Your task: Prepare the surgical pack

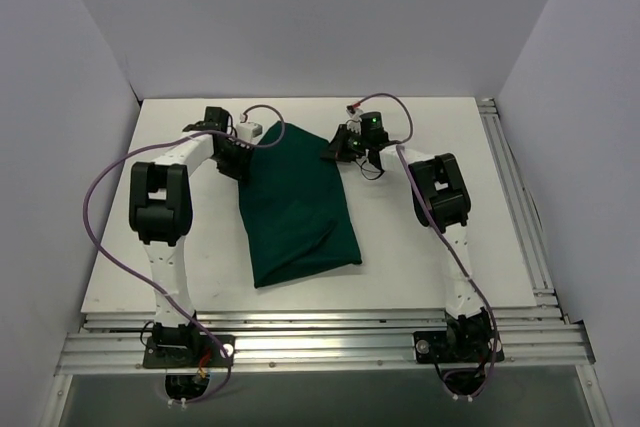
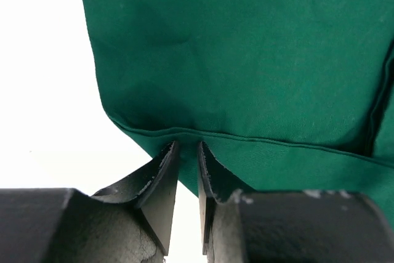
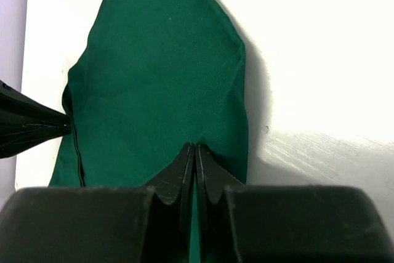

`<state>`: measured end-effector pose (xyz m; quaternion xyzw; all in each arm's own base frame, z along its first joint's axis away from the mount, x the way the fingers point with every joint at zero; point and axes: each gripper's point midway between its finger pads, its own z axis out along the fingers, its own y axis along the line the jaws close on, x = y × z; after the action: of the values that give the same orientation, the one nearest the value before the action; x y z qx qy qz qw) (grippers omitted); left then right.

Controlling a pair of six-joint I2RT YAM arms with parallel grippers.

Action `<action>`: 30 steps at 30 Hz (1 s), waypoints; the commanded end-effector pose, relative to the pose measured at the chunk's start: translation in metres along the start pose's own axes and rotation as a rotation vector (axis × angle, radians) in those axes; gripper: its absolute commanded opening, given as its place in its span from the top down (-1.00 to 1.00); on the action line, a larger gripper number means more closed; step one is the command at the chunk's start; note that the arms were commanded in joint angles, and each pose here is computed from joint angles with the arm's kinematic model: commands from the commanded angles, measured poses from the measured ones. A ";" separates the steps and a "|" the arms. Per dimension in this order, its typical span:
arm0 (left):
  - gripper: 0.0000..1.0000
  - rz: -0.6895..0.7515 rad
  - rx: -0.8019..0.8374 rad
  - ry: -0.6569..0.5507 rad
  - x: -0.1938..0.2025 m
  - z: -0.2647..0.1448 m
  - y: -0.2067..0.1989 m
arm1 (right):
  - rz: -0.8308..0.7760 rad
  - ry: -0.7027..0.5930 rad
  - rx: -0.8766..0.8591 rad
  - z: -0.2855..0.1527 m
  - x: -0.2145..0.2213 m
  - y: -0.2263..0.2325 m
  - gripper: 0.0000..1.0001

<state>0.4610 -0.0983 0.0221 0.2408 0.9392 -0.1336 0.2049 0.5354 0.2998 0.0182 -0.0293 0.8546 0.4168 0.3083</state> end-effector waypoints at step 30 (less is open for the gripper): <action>-0.27 -0.212 0.096 -0.096 -0.032 0.002 0.027 | -0.032 -0.031 0.153 0.004 -0.045 -0.014 0.37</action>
<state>0.4975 -0.0783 0.0305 0.1472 0.9454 -0.1820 0.2266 0.5794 0.2730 0.0294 -0.0074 0.8849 0.3186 0.3398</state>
